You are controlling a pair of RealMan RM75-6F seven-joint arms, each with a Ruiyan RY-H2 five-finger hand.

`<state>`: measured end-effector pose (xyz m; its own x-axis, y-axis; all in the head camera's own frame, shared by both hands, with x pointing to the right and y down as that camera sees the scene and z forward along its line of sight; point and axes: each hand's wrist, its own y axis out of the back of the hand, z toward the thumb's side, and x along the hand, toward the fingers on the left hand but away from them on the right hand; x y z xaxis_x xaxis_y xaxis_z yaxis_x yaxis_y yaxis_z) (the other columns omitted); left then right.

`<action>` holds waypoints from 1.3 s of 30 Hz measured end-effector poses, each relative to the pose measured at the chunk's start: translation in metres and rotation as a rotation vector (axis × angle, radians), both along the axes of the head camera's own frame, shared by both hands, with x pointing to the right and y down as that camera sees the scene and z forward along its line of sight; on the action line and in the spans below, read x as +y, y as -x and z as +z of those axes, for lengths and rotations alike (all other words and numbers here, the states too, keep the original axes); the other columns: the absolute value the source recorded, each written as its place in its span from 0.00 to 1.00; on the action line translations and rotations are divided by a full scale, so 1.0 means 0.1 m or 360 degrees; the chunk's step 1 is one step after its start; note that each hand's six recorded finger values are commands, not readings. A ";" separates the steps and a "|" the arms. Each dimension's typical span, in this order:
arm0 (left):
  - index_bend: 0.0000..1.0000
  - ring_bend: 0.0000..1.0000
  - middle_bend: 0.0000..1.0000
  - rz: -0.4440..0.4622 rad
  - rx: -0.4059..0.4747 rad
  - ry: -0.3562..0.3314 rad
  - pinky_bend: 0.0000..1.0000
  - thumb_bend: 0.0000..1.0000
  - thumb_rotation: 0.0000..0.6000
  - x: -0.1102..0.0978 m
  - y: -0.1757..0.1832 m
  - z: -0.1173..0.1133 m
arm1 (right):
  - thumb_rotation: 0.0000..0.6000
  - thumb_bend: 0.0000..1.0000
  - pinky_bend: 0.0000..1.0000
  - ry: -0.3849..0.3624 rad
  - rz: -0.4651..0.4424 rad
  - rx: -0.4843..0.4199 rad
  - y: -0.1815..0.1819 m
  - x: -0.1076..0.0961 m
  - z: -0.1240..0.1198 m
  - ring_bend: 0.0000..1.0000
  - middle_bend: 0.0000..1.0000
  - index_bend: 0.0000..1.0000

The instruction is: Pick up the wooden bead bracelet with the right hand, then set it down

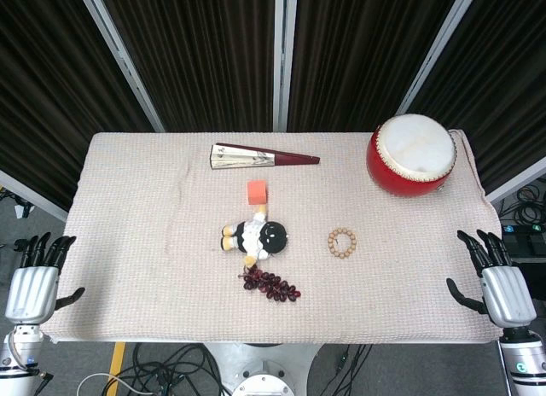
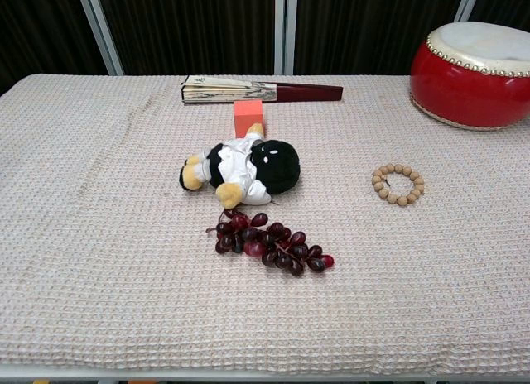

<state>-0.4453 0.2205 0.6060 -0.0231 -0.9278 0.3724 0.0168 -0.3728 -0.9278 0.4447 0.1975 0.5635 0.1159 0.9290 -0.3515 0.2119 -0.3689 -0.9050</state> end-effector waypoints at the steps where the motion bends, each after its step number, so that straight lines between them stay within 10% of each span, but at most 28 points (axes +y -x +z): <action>1: 0.14 0.01 0.15 0.0000 0.0000 0.0000 0.01 0.00 1.00 0.00 0.00 0.00 | 0.91 0.28 0.00 -0.0001 0.0000 0.0000 0.00 0.00 0.00 0.00 0.16 0.00; 19: 0.14 0.01 0.15 0.0004 0.0004 -0.0008 0.01 0.00 1.00 -0.02 -0.01 -0.03 | 1.00 0.29 0.00 0.0081 -0.0286 -0.0014 0.42 -0.22 0.24 0.01 0.27 0.15; 27: 0.14 0.01 0.15 -0.0035 -0.0005 0.0003 0.01 0.00 1.00 0.03 0.04 -0.05 | 1.00 0.31 0.00 0.0300 -0.0660 0.0104 1.03 -0.48 0.92 0.01 0.29 0.25; 39: 0.14 0.01 0.15 -0.0085 -0.0001 0.0029 0.01 0.00 1.00 0.08 0.11 -0.04 | 1.00 0.34 0.00 0.0278 -0.0864 0.0354 1.47 -0.66 1.80 0.00 0.23 0.31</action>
<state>-0.4566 0.2283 0.6016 -0.0726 -0.9183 0.3893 -0.0027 -0.3901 -0.9208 0.2975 0.1316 0.7430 0.4628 0.6844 -0.5633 -0.2351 -0.5180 -0.8225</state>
